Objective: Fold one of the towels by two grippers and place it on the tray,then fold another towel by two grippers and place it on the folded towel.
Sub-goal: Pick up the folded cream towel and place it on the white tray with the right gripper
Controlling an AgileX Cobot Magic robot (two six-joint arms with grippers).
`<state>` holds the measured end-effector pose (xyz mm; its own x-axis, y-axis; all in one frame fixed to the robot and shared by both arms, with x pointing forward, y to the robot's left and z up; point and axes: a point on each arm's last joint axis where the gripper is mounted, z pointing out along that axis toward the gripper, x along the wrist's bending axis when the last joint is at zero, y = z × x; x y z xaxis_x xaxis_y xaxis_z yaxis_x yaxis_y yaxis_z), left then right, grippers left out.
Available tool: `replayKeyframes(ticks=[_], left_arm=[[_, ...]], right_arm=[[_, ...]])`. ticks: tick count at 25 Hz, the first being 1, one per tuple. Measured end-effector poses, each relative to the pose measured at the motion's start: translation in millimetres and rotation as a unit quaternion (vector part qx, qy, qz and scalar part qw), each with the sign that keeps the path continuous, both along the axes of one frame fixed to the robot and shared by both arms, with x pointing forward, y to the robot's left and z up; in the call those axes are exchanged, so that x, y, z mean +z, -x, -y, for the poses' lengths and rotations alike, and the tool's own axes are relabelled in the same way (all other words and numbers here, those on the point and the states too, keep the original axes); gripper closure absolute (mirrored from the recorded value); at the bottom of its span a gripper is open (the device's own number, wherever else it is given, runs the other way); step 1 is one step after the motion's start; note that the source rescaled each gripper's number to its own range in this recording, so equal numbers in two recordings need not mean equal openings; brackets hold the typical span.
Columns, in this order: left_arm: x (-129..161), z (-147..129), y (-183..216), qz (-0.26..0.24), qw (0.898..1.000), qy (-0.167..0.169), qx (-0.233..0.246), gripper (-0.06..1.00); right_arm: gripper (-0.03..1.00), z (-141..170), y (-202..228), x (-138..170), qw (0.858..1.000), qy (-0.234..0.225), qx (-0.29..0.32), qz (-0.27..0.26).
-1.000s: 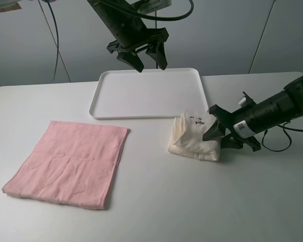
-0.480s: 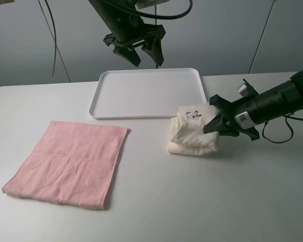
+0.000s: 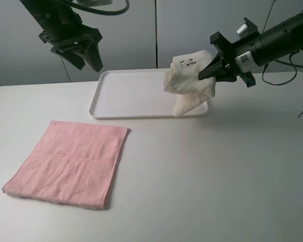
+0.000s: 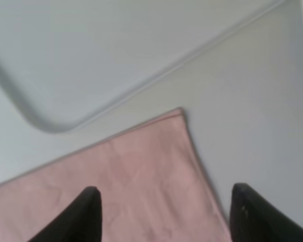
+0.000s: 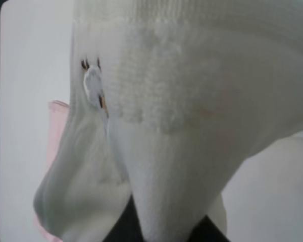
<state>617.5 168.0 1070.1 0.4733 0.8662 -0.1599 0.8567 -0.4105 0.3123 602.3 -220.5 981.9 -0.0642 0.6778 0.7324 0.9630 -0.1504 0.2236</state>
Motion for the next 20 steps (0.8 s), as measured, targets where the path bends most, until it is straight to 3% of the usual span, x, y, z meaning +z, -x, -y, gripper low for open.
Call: replayKeyframes(ticks=[3, 6, 14, 20], left_arm=[[12.2, -43.8, 15.1, 0.014, 0.999, 0.012, 0.047, 0.18], [9.0, -65.2, 27.1, 0.017, 0.997, 0.017, 0.071, 0.17], [-13.7, -68.2, 38.2, -0.021, 0.997, 0.014, 0.072, 0.17], [-13.9, -68.2, 36.7, -0.012, 0.997, 0.015, 0.075, 0.17]], right_arm=[[0.89, -15.6, -19.5, 10.9, 1.000, -0.021, 0.019, 0.002], [0.89, -42.2, -40.5, 13.1, 0.998, -0.041, 0.049, -0.001], [0.89, -98.8, -96.4, 17.1, 0.991, -0.115, 0.074, 0.010], [0.89, -107.8, -121.9, -32.1, 0.984, -0.172, 0.050, -0.021]])
